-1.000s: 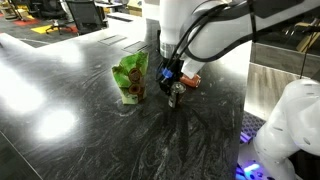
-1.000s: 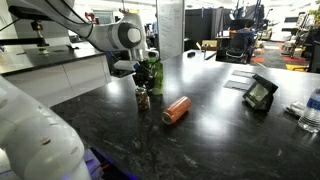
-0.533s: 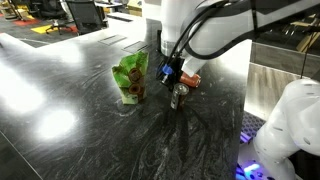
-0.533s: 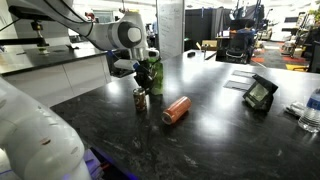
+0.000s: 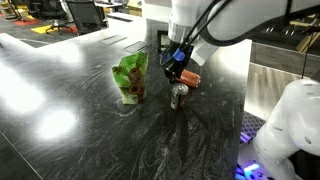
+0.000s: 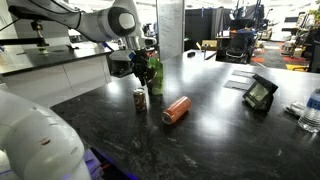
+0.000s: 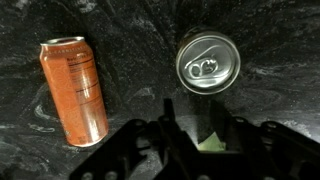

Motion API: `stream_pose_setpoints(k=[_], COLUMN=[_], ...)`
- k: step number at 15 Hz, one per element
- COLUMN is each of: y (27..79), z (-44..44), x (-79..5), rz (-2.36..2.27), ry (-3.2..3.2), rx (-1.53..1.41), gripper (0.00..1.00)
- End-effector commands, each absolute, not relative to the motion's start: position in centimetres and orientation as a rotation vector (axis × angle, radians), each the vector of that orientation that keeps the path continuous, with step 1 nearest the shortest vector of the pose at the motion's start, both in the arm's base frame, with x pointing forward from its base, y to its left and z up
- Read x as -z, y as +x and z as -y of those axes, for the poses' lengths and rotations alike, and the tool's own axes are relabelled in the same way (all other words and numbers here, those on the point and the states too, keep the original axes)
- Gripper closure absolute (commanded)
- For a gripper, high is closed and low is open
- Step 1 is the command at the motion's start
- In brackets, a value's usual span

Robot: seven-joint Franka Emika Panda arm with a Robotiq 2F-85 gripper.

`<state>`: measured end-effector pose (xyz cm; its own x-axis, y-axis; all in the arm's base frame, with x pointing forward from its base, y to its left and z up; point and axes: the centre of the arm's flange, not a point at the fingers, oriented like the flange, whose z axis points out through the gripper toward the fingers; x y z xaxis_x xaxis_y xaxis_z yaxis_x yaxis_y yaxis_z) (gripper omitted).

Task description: Move the orange can, then put the black can upright

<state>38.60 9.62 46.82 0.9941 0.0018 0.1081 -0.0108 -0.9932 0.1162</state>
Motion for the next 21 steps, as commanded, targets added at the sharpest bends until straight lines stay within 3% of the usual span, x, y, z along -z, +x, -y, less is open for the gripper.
stream_pose_setpoints(k=[1, 5, 15, 21], y=[37.1, 36.4, 36.6, 37.7], z=[-10.2, -11.3, -10.0, -8.7], x=[-48.6, -48.4, -44.3, -42.5], rz=[-0.009, -0.014, 0.121, 0.079], ry=[3.037, 3.143, 3.08, 3.037], rx=[-0.183, -0.201, 0.158, 0.172], gripper=[0.27, 0.01, 0.0, 0.0])
